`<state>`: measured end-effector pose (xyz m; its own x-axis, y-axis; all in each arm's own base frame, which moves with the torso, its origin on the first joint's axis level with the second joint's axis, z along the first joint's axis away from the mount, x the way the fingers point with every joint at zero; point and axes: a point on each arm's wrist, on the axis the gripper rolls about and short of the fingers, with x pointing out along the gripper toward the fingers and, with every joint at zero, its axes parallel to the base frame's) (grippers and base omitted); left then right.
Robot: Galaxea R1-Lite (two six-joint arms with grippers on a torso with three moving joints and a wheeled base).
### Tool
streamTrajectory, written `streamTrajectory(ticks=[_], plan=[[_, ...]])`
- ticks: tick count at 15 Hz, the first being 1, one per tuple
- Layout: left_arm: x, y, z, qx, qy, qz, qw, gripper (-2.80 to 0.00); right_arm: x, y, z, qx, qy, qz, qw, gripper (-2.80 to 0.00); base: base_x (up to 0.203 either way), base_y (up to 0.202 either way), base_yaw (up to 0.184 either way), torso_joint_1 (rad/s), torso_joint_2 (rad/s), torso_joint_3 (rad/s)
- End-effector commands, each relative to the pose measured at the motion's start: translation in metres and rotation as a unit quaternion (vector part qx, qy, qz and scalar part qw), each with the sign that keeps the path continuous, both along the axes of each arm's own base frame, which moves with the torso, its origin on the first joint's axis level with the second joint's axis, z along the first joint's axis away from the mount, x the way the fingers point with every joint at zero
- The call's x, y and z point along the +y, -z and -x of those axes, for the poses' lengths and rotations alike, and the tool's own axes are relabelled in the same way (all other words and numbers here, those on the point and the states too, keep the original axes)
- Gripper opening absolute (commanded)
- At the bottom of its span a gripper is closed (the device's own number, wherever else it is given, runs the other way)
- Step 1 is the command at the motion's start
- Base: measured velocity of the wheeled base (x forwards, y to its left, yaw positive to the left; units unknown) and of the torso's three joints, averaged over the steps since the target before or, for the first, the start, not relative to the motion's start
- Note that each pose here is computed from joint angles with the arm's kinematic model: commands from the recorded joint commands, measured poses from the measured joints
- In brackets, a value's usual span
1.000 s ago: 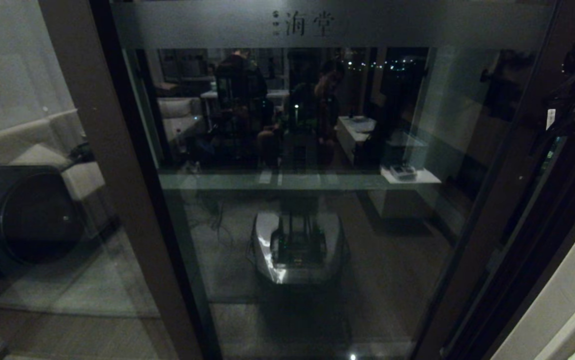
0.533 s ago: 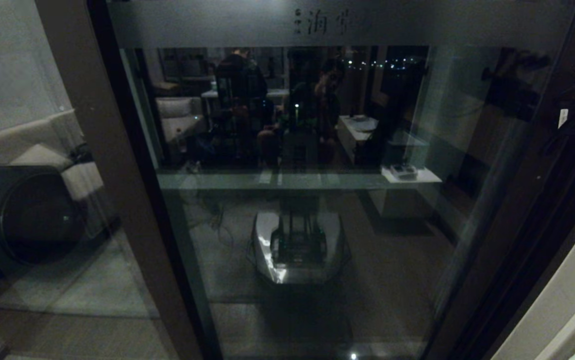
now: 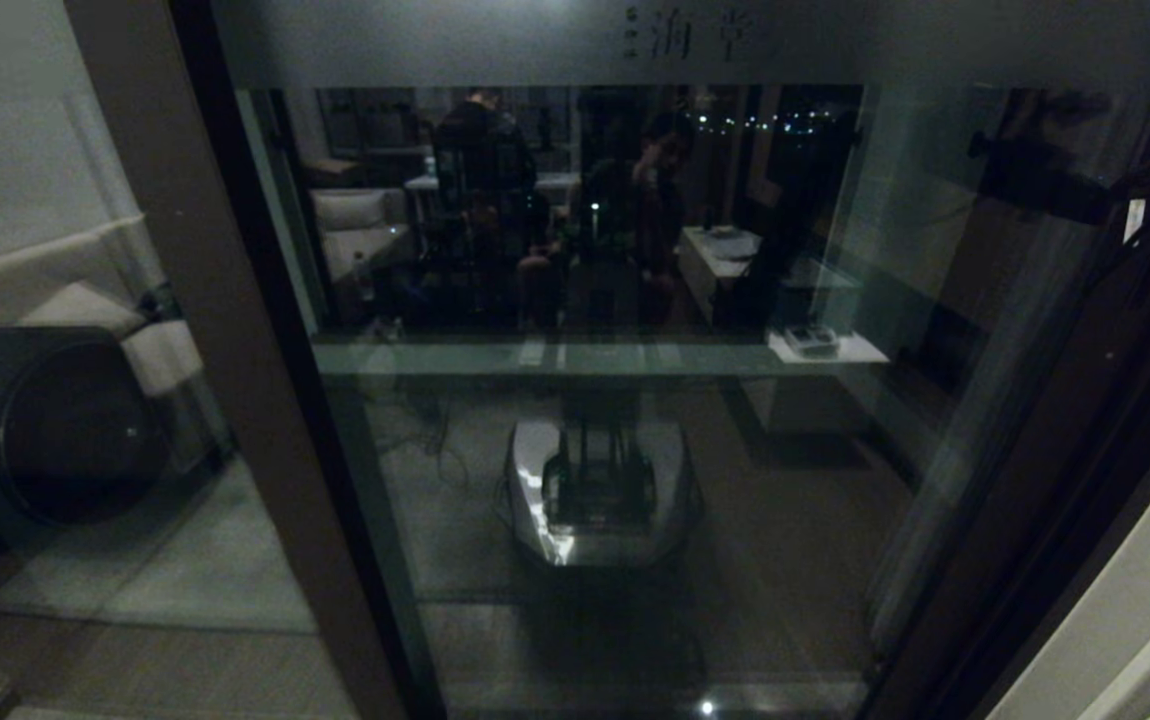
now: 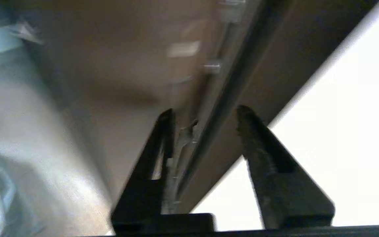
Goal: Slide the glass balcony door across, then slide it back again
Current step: Close the slid door
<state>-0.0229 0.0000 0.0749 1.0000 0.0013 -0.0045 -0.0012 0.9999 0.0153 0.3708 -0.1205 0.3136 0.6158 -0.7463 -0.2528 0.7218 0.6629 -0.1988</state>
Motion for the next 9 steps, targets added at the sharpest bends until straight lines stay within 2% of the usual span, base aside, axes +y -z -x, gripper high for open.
streamTrajectory(ticks=[1,9], plan=[[0.0,0.0,0.0,0.001,0.0,0.0,1.0,-2.8,-0.004,-0.013,0.015,-0.008,0.014,0.004,1.0,-2.8,0.0,0.0,0.0,0.0,0.0,0.0],[0.0,0.0,0.0,0.001,0.0,0.0,1.0,-2.8,-0.002,-0.02,0.037,-0.006,0.019,0.005,1.0,-2.8,0.0,0.0,0.0,0.0,0.0,0.0]])
